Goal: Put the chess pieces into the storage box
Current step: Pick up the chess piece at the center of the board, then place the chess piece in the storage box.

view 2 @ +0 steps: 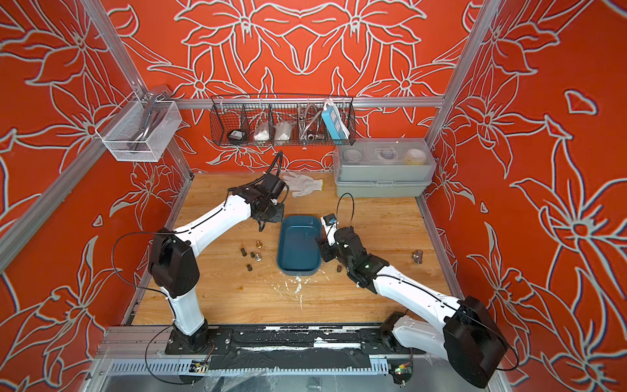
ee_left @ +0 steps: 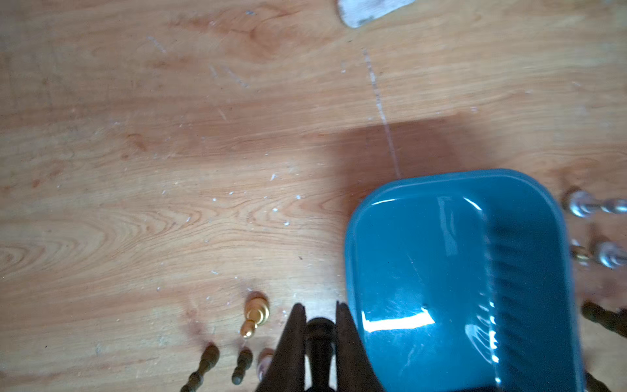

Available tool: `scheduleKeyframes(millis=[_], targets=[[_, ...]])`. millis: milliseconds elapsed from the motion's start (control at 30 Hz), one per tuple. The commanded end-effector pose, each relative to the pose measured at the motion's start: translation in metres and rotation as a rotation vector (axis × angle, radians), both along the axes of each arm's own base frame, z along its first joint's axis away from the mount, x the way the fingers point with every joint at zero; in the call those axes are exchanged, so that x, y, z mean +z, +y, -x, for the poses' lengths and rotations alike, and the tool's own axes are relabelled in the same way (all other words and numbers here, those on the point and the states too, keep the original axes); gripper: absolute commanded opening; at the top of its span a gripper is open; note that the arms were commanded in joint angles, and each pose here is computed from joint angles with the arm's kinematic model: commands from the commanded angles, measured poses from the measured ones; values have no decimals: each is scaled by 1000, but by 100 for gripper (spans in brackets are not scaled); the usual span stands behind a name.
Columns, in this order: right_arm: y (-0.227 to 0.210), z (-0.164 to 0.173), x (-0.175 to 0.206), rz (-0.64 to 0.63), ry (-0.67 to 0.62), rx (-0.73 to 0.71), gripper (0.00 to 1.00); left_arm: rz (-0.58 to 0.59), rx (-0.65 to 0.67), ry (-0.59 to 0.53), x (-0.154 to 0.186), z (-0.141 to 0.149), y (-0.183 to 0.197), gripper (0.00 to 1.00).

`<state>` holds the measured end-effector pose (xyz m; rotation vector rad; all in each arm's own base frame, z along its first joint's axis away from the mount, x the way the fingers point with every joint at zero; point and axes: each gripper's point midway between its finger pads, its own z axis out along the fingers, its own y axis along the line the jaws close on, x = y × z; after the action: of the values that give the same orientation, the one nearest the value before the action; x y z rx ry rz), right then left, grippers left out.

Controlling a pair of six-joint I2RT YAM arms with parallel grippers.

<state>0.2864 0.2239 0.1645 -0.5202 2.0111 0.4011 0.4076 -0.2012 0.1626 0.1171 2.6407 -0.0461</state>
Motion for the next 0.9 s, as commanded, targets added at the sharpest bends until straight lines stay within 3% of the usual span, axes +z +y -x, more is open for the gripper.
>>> scheduleKeyframes(millis=[0,300,867], targets=[[-7,-3,5,-23,-24,-45,53,-27,-33,35,-11,-1,-15,14],[-11,-4,6,-21,-33,-58,53,-56,-77,103,-55,-14,-39,14],[-14,-5,6,-19,-45,-70,53,-102,-100,122,-95,-30,-55,14]])
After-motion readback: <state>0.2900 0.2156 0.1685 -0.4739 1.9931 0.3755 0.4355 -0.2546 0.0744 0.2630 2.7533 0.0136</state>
